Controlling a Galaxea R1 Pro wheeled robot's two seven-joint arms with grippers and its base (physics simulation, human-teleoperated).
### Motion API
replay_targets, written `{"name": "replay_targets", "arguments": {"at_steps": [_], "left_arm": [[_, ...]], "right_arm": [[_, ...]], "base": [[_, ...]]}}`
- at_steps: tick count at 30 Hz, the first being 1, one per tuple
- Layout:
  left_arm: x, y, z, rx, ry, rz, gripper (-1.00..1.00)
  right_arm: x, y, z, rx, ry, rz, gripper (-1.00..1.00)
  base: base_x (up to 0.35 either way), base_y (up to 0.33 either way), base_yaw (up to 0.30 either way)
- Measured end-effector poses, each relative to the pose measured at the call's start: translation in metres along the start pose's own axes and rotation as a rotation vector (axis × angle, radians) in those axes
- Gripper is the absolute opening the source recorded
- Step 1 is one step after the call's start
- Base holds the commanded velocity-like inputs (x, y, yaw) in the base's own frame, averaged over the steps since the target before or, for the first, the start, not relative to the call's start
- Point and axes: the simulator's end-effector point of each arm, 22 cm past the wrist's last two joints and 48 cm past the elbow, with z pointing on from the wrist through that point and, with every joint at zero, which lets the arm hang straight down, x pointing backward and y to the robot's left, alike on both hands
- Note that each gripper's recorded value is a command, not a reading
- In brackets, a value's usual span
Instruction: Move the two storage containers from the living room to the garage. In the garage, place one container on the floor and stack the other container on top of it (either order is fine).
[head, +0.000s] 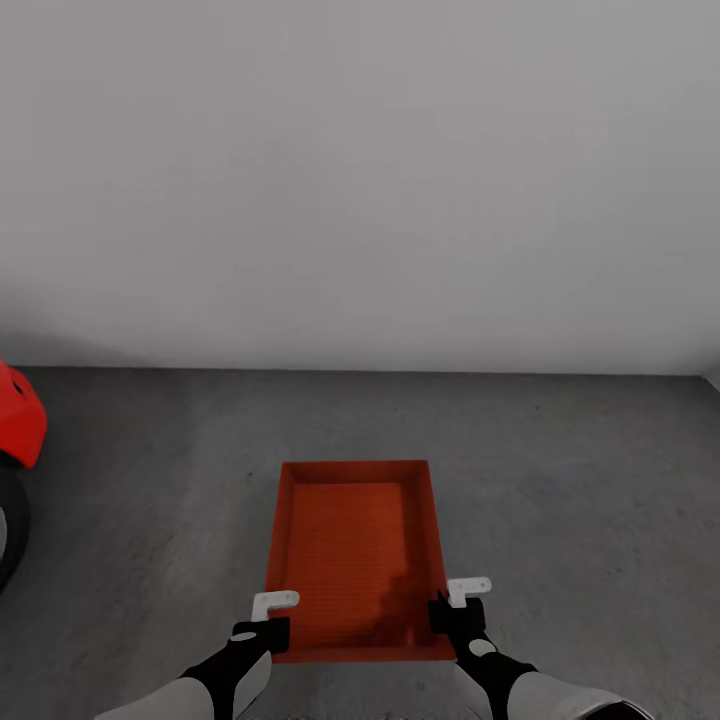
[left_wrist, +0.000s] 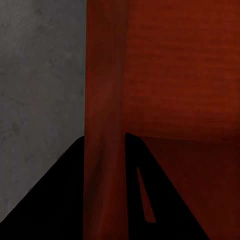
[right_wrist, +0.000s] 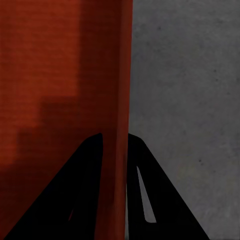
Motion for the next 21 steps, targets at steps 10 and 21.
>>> {"name": "replay_targets", "arguments": {"at_steps": [10,21], "left_arm": [[0.0076,0.0002,0.0037,-0.001,0.016,0.001,-1.00],[0.0085,0.0005,0.0042,-0.001,0.016,0.002,-1.00]], "right_arm": [[0.0085,0.0006,0.0022,-0.001,0.016,0.000,-1.00],[0.0098,0.0009,0.0022,0.000,0.016,0.002,-1.00]], "base": [[0.000,0.000,0.000],[0.115,0.000,0.000]]}}
